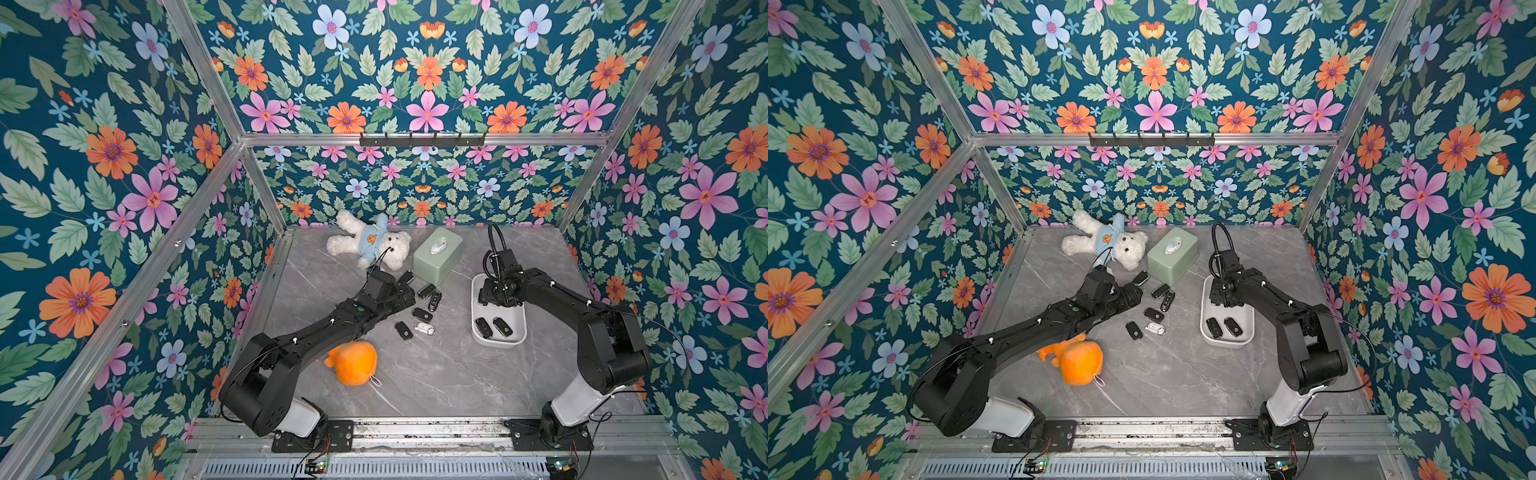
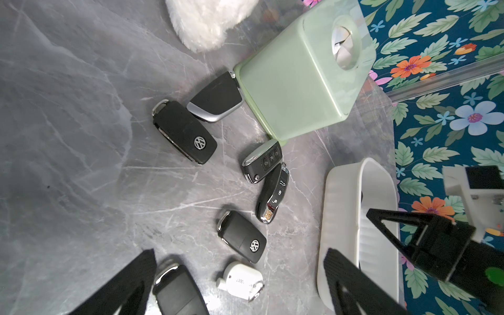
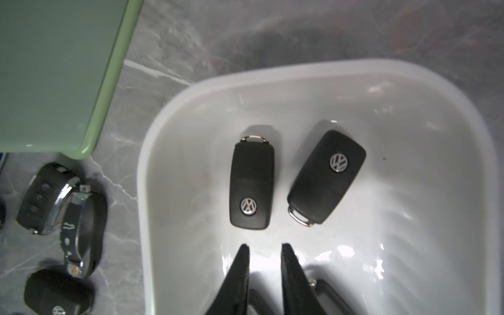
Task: Place the car key into the storage box
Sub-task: Place the car key in the storage box, then move the storage box to the center of the board.
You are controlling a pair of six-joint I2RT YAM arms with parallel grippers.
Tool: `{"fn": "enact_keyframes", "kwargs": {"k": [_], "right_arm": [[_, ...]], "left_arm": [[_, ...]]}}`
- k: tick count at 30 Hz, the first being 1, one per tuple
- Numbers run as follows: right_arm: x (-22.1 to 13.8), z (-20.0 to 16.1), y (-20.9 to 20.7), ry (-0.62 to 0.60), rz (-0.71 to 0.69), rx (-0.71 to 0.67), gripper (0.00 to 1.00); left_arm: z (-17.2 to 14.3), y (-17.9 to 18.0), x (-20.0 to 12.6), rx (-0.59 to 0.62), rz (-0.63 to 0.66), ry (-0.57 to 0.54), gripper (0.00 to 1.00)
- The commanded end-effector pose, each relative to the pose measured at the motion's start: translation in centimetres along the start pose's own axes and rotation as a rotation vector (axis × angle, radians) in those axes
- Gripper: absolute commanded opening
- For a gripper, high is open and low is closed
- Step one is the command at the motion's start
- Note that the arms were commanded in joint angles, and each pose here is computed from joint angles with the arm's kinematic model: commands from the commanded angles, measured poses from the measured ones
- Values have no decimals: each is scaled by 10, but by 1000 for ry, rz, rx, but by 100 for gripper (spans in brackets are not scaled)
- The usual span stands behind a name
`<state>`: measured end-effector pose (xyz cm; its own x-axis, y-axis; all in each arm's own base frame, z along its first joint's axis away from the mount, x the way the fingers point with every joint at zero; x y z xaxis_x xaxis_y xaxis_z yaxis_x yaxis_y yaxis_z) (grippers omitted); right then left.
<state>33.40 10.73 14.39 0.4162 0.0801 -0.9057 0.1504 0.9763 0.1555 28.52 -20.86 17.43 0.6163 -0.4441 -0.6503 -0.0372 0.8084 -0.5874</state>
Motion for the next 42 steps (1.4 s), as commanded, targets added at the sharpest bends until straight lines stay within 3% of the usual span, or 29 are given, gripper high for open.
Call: {"fn": "enact_keyframes", "kwargs": {"k": [1,7,28,42], "right_arm": [[-7,-10,3,7,68,7,23],[-9,-22,21,-2,156,-24,23],[18,-40,77,74,243,-103,24],[11,-32,100,28,256,-119,25]], "left_arm": [[2,-2,1,-7,-13,-4,100],[4,-3,2,-4,-10,-5,100],[2,1,-4,-3,14,-9,100],[-17,31,-3,1,196,83,100]]}}
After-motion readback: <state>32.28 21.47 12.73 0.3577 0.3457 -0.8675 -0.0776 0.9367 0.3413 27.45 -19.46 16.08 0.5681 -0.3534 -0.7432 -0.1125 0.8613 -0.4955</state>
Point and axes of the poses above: each gripper's point midway between its finger pads, its own x axis out along the fingers, its own y axis along the line the jaws close on, z = x × y, the point moved 8 cm from there along -x, back along the fingers
